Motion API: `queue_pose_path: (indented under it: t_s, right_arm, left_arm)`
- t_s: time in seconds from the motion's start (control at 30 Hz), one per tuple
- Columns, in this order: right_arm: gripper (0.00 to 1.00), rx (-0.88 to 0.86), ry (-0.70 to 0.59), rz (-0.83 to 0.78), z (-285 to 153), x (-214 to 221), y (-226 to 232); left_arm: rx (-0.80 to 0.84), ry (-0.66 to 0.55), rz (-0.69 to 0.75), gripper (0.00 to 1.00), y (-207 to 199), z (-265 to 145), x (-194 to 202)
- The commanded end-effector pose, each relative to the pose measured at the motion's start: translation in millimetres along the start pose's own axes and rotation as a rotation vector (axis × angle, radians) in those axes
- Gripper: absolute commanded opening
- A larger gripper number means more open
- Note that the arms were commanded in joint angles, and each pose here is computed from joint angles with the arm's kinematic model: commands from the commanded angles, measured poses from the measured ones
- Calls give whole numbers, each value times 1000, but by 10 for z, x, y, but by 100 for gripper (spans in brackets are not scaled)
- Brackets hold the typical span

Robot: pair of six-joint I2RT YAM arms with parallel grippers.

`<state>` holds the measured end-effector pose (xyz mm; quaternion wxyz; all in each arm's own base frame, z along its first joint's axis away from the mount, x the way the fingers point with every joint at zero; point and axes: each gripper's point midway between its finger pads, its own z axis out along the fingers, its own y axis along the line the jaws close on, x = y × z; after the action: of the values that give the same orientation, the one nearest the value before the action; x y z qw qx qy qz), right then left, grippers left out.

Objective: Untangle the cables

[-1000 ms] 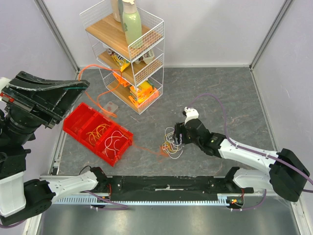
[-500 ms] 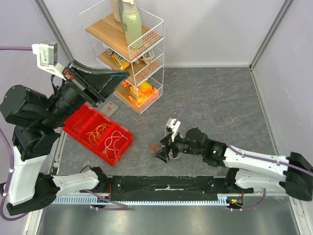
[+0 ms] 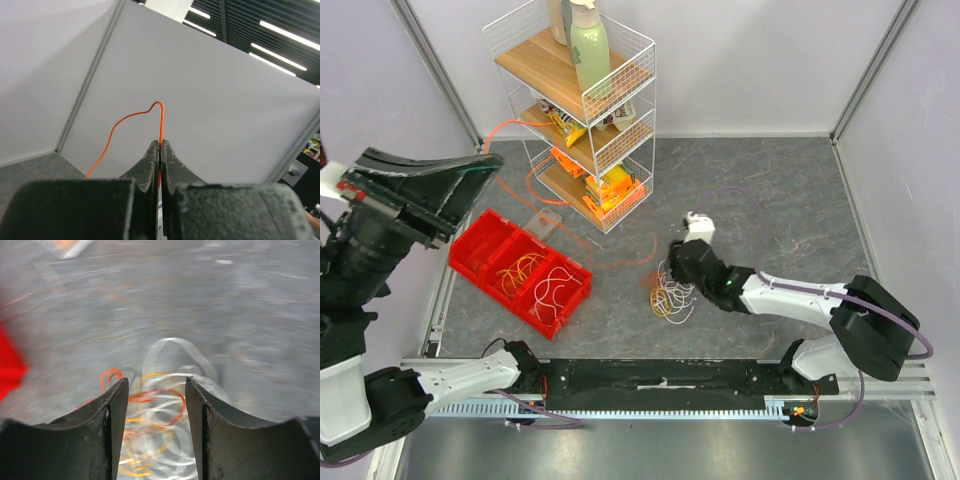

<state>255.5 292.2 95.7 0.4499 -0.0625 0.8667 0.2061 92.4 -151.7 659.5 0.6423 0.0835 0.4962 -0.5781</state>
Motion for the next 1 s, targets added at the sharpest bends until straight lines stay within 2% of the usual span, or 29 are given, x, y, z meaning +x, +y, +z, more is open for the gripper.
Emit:
queue_pose_path:
  t_s: [0.0, 0.13, 0.23, 0.27, 0.33, 0.37, 0.5, 0.6, 0.63, 0.7, 0.83, 0.97]
  right_arm:
    - [56, 227, -42, 79, -116, -127, -748]
    - [51, 379, -33, 95, -312, -98, -1350]
    - [49, 415, -22, 142, -406, -101, -1605]
    - [52, 359, -14, 115, -406, -130, -1524]
    - [62, 76, 18, -4, -358, -203, -1023]
    - [63, -7, 26, -50, -379, -210, -802]
    - [65, -191, -9, -196, -561, -220, -1]
    - [57, -376, 46, -103, -507, -57, 468]
    - [48, -462, 54, -69, -502, -9, 656]
    - [35, -486, 94, -5, -388, 154, 754]
    - [17, -302, 117, 112, -92, 432, 422]
    - [18, -85, 143, 143, 22, 659, -61]
  left_arm:
    - [-107, -6, 66, 2, 243, -64, 29]
    - [-159, 11, 74, 2, 412, -19, 159]
    - [-182, 37, 82, 2, 521, 56, 289]
    - [-197, 50, 85, 2, 572, 79, 340]
    - [-222, 71, 94, 2, 654, 102, 419]
    - [-238, 81, 96, 2, 702, 103, 462]
    - [-272, 114, 95, 2, 826, 72, 617]
    - [-310, 149, 78, 2, 966, 14, 801]
    - [-326, 152, 74, 2, 1000, -36, 828]
    - [-357, 171, 62, 2, 1085, -113, 926]
    - [-406, 210, 62, 2, 1174, -196, 1007]
    - [-434, 248, 64, 2, 1226, -179, 1072]
